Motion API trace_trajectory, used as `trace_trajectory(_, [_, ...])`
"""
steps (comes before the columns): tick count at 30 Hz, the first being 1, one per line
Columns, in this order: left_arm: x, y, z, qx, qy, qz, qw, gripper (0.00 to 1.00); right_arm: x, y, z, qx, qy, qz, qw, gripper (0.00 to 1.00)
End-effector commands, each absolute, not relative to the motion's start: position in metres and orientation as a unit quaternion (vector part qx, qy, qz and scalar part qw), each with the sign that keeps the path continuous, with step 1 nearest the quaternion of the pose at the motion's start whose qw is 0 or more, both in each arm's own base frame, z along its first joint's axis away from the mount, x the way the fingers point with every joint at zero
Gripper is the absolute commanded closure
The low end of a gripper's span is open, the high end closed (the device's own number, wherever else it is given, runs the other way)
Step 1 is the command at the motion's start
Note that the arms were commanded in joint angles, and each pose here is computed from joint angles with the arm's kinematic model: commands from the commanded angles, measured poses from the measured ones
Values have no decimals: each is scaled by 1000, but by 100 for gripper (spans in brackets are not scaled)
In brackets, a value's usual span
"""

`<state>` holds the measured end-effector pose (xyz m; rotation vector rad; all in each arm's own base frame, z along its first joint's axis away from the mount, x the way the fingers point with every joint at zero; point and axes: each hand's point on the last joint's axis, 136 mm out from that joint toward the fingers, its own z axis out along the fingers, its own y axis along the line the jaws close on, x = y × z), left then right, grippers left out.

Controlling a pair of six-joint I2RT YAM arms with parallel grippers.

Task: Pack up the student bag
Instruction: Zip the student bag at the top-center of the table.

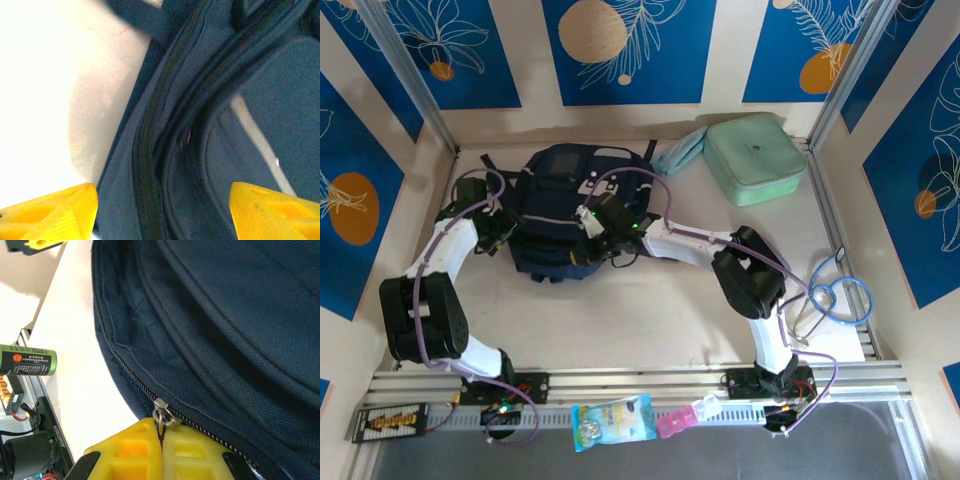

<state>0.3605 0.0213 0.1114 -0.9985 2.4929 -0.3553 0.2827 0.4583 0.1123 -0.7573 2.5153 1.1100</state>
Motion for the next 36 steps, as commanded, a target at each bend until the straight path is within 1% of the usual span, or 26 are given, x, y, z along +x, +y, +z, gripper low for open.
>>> trace_trajectory(1, [341,21,135,-360,900,-122,212,30,285,484,136,-288,845,420,163,100])
trace_trajectory(3, [329,17,136,-375,895,-128,206,31,286,490,132,-293,845,419,159,100])
trace_trajectory(7, [313,1,131,-400,884,-154,185,39,284,499,125,-301,844,416,152,100])
trace_trajectory(10, [309,-16,128,-403,883,-176,166,41,280,502,120,-308,844,412,148,100])
trace_trajectory(14, [311,-32,121,-396,888,-182,150,45,275,504,115,-311,845,411,141,100])
trace_trajectory(19, [316,-33,106,-392,893,-163,149,51,274,504,113,-311,846,409,139,100])
trace_trajectory(22, [317,-36,97,-390,897,-160,134,54,274,503,112,-310,847,408,138,100])
trace_trajectory(24, [315,-35,92,-390,900,-147,130,55,275,503,113,-309,849,406,139,100])
trace_trajectory(28, [309,-23,82,-407,895,-116,145,57,276,502,114,-309,849,405,141,100])
trace_trajectory(35, [324,-33,75,-398,894,-147,146,70,273,493,108,-310,861,379,135,100])
trace_trajectory(36, [326,-33,75,-398,893,-147,148,73,271,491,108,-312,863,373,136,100])
